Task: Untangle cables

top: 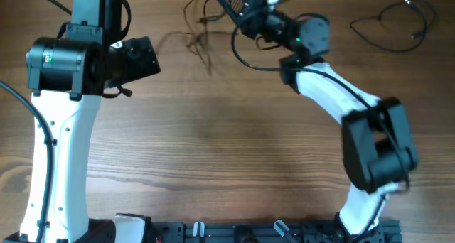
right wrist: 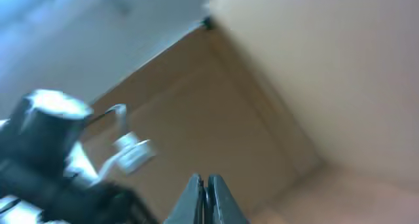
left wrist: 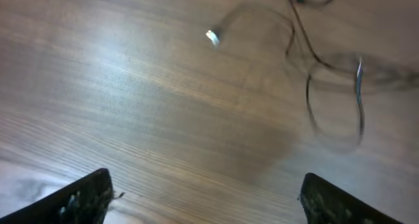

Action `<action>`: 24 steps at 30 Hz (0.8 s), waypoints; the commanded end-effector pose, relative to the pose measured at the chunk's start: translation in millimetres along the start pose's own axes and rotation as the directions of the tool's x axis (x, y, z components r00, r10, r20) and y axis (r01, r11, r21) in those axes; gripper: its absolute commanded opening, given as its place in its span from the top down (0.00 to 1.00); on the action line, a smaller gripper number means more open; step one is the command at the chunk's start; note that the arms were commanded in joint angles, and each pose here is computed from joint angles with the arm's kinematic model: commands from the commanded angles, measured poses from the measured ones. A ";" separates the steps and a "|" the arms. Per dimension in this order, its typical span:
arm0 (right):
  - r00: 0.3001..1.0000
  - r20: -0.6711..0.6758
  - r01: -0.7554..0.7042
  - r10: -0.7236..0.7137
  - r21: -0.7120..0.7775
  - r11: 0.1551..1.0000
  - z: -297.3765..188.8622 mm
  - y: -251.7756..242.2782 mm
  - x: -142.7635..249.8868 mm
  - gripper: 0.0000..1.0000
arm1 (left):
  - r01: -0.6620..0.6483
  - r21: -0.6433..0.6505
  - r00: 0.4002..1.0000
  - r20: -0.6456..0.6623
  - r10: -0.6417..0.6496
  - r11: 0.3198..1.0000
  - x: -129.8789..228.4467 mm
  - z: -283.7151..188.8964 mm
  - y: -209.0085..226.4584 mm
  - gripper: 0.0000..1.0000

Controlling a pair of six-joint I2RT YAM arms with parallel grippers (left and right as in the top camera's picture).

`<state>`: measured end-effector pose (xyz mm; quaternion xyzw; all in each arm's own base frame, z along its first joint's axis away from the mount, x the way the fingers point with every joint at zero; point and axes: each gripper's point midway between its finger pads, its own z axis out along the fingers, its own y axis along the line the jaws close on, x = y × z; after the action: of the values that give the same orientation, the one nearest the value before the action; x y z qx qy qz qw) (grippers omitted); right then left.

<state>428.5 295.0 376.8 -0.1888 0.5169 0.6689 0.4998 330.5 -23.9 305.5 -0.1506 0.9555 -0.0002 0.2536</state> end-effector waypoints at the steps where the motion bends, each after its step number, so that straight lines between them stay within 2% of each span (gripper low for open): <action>1: 0.929 -0.068 0.364 -0.363 -0.004 0.931 1.7 45.7 -27.4 0.96 | -0.002 0.136 1.000 0.019 0.000 0.991 -9.9 1.8 -26.4 0.06; 2: 0.884 -0.118 0.463 -0.453 0.079 0.883 -0.6 39.6 -31.6 0.96 | -0.004 0.205 1.000 0.014 0.001 0.979 -10.6 -0.3 -39.0 0.06; 3: 0.830 -0.198 0.557 -0.521 0.263 0.788 -8.9 22.5 -46.6 0.96 | -0.008 0.332 1.000 0.001 0.008 0.943 -11.2 -5.6 -62.4 0.06; 5: 0.755 -0.340 0.651 -0.561 0.498 0.573 -35.2 -8.3 -69.6 0.96 | -0.016 0.445 1.000 -0.003 0.020 0.895 -13.1 -13.1 -83.6 0.07; 6: 0.732 -0.418 0.655 -0.538 0.650 0.386 -66.3 -31.4 -92.4 0.96 | -0.021 0.473 1.000 0.002 0.023 0.881 -14.9 -15.7 -89.0 0.08; 7: 0.707 -0.476 0.652 -0.523 0.725 0.222 -94.3 -42.8 -116.7 0.96 | -0.026 0.473 1.000 0.006 0.026 0.881 -15.2 -15.7 -88.9 0.08; 9: 0.640 -0.548 0.649 -0.539 0.761 -0.003 -124.8 -31.9 -168.7 0.96 | -0.026 0.467 1.000 0.000 0.029 0.884 -14.0 -14.4 -87.9 0.08; 10: 0.612 -0.553 0.622 -0.565 0.778 -0.087 -133.9 -11.6 -201.6 0.96 | -0.042 0.466 0.999 0.005 0.045 0.884 -13.4 -13.8 -87.8 0.08; 12: 0.549 -0.508 0.560 -0.663 0.813 -0.160 -135.0 52.5 -268.5 0.96 | -0.069 0.455 0.997 0.014 0.071 0.888 -12.5 -12.5 -85.9 0.08; 15: 0.458 -0.443 0.478 -0.770 0.854 -0.207 -143.3 128.2 -330.5 0.96 | -0.070 0.443 0.997 0.013 0.072 0.894 -11.9 -11.4 -83.5 0.08; 17: 0.423 -0.446 0.426 -0.789 0.866 -0.261 -165.5 148.1 -354.1 0.96 | -0.067 0.418 0.998 0.010 0.070 0.906 -11.1 -9.2 -78.9 0.08; 21: 0.383 -0.534 0.252 -0.754 0.845 -0.471 -265.3 163.0 -403.5 0.96 | -0.061 0.376 0.997 -0.011 0.070 0.925 -6.0 -5.7 -70.4 0.07; 23: 0.276 -0.550 0.168 -0.788 0.835 -0.524 -300.6 191.3 -430.8 0.96 | -0.060 0.370 0.997 -0.015 0.070 0.927 -5.0 -5.1 -69.3 0.07; 24: 0.221 -0.537 0.181 -0.814 0.843 -0.507 -301.5 200.4 -437.9 0.96 | -0.060 0.370 0.997 -0.015 0.070 0.927 -5.0 -5.1 -69.3 0.06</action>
<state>378.9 -143.9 679.3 0.1132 0.4723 -0.2746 0.8299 349.6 -92.8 322.4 -0.0728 0.9431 -0.1870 0.2652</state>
